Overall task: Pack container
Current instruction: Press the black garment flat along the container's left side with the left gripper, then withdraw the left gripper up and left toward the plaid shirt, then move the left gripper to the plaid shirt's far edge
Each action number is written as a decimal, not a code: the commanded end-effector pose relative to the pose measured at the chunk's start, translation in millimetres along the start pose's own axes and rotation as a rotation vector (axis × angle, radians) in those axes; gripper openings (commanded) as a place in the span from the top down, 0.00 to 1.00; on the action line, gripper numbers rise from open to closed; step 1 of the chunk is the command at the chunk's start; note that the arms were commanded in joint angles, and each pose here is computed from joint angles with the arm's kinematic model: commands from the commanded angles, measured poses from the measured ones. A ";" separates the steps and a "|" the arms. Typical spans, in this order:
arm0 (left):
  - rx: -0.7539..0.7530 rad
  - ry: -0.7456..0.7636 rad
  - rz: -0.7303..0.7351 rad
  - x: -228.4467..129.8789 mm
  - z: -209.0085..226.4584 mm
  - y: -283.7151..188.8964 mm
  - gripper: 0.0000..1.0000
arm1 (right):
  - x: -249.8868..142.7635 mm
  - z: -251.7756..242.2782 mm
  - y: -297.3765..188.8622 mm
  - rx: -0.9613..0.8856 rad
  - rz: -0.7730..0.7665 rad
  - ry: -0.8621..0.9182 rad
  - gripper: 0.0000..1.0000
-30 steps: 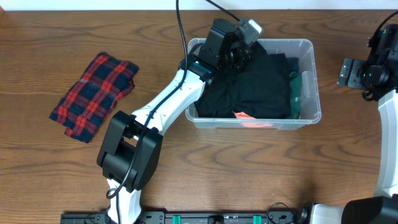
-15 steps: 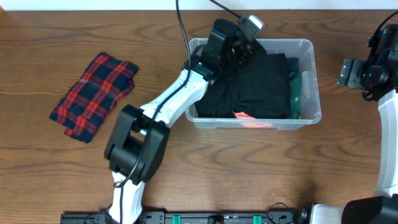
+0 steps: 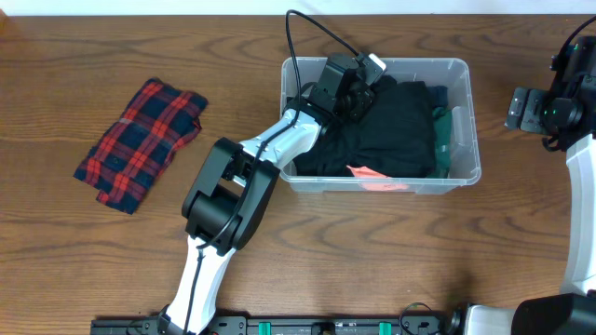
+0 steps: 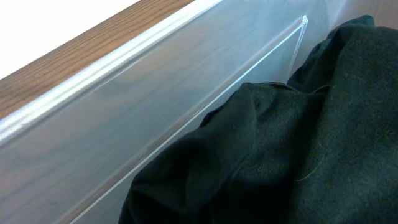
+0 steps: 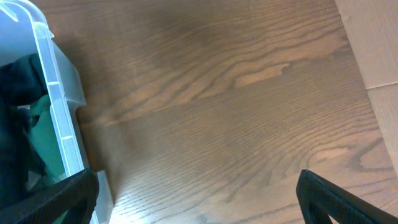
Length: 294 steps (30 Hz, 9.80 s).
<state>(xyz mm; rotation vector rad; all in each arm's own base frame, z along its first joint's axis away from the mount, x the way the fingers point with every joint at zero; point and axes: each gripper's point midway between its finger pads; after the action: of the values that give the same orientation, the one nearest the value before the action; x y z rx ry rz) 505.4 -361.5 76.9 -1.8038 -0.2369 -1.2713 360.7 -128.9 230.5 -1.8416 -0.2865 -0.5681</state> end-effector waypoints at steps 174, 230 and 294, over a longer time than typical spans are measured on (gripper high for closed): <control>0.478 -0.413 0.115 32.2 159.0 -226.8 0.23 | 1.1 -3.4 -1.0 -0.015 -0.001 0.013 0.01; 1.074 -1.280 0.642 -319.5 366.1 -423.0 0.90 | 1.2 -3.5 -1.0 -0.015 -0.002 0.013 0.01; 0.503 -1.061 0.243 -124.1 291.3 -384.1 0.16 | 1.2 -3.5 -1.0 -0.015 -0.002 0.013 0.01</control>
<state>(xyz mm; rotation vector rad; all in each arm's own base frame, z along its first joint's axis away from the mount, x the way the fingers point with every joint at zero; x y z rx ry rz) 413.4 103.7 176.9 -1.9059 -0.8790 0.0920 360.7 -128.9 230.5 -1.8416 -0.2865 -0.5681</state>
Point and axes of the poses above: each gripper's point midway between its finger pads, its own y axis out along the fingers, its own z axis along the line the jaws close on, x = y × z, and after that the axes turned 7 degrees about -y, right-handed
